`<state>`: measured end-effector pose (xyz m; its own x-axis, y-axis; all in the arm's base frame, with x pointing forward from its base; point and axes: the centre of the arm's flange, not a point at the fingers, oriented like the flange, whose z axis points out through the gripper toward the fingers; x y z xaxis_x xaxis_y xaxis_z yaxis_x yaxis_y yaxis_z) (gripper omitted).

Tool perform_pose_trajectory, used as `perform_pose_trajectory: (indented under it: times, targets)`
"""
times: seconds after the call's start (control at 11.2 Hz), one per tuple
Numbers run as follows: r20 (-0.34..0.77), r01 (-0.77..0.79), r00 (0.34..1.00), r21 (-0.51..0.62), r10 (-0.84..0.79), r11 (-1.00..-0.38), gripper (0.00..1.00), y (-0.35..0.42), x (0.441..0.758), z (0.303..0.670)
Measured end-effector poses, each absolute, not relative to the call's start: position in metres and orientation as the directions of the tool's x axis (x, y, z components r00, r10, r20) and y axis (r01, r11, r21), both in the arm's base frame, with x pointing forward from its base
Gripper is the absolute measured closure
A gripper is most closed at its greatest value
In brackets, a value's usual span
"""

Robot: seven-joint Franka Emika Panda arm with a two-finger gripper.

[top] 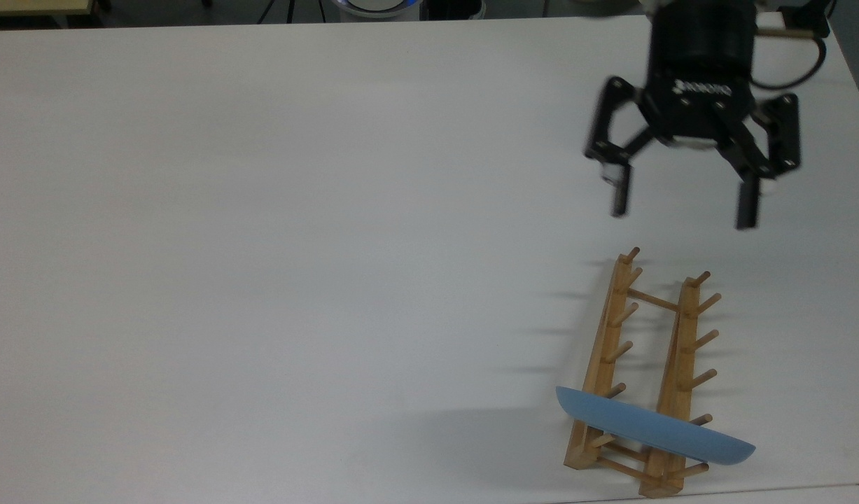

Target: Place plate in plate rack

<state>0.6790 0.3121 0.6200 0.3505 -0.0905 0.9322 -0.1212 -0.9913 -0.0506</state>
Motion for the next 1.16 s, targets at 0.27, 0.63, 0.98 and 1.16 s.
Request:
perform_pose_trajectory:
  times: [0.27,0.63,0.98,1.16]
  targets:
    - [0.754,-0.291,0.587,-0.143,-0.294,-0.946,0.0,0.254,0.65,0.661]
    - [0.359,-0.38,0.851,-0.082,-0.383,-0.921,0.0,0.173,0.593,0.691]
    - [0.057,-0.273,0.96,-0.036,-0.275,-0.961,0.0,0.086,0.54,0.68]
    - [0.013,-0.215,0.976,-0.014,-0.215,-0.976,0.0,0.068,0.533,0.661]
